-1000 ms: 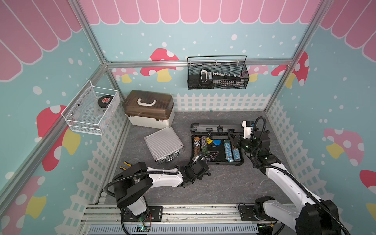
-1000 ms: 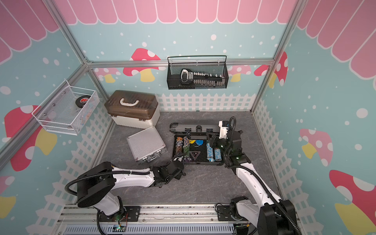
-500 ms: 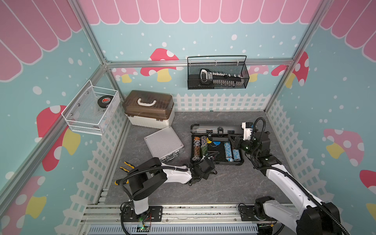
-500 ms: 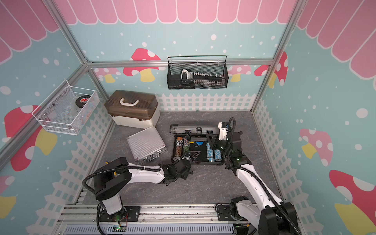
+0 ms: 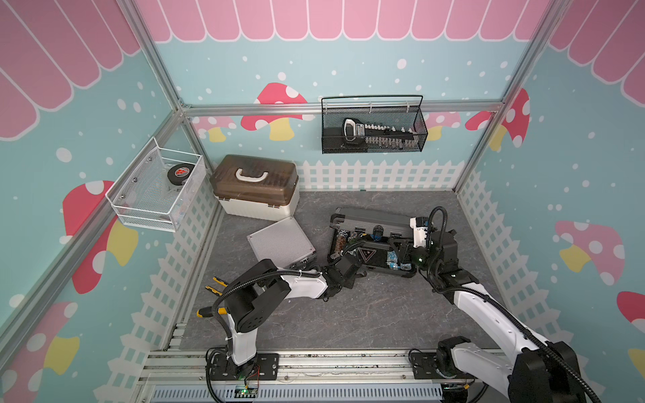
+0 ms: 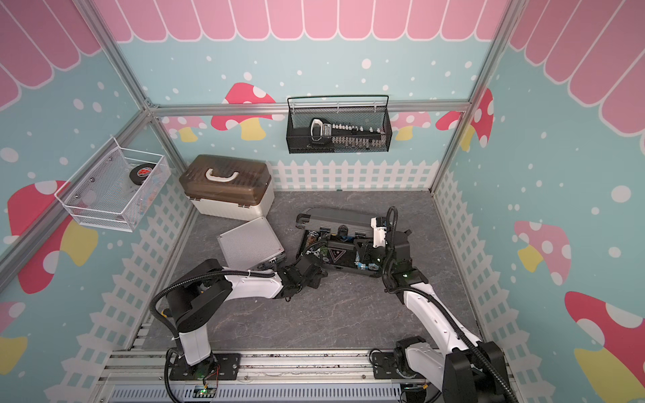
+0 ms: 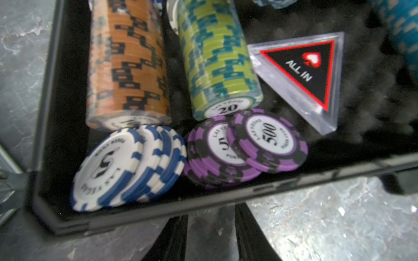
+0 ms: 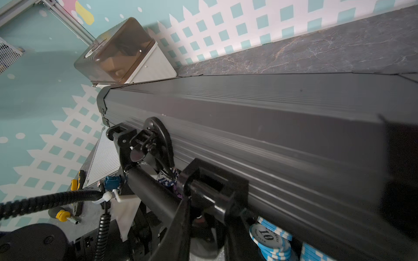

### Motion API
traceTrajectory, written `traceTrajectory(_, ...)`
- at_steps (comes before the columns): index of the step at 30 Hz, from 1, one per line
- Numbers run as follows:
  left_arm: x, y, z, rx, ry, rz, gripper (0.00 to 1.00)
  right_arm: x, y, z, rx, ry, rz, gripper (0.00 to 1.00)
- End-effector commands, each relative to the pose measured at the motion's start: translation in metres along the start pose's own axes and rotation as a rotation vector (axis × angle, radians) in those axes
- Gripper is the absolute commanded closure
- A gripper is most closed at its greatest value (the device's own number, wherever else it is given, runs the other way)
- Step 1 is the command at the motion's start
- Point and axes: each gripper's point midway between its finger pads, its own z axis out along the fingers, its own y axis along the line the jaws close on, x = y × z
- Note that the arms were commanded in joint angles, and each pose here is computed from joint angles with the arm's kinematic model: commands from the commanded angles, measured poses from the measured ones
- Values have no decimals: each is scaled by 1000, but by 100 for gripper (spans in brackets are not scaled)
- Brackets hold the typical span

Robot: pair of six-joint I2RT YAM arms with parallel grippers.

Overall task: Close the poker set cases
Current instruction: Close the lid of the poker set case.

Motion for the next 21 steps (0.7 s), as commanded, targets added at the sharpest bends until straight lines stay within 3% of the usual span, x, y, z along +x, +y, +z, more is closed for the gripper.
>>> traceTrajectory(1, -33, -7, -7, 26, -101, -25, 65, 1, -19, 1, 87, -31, -18, 78)
traceTrajectory(9, -49, 2, -46, 4, -184, -41, 66, 28, -24, 4, 117, 26, -31, 77)
traceTrajectory(21, -122, 7, -124, -4, -366, -20, 63, 63, -26, 17, 159, 127, -77, 77)
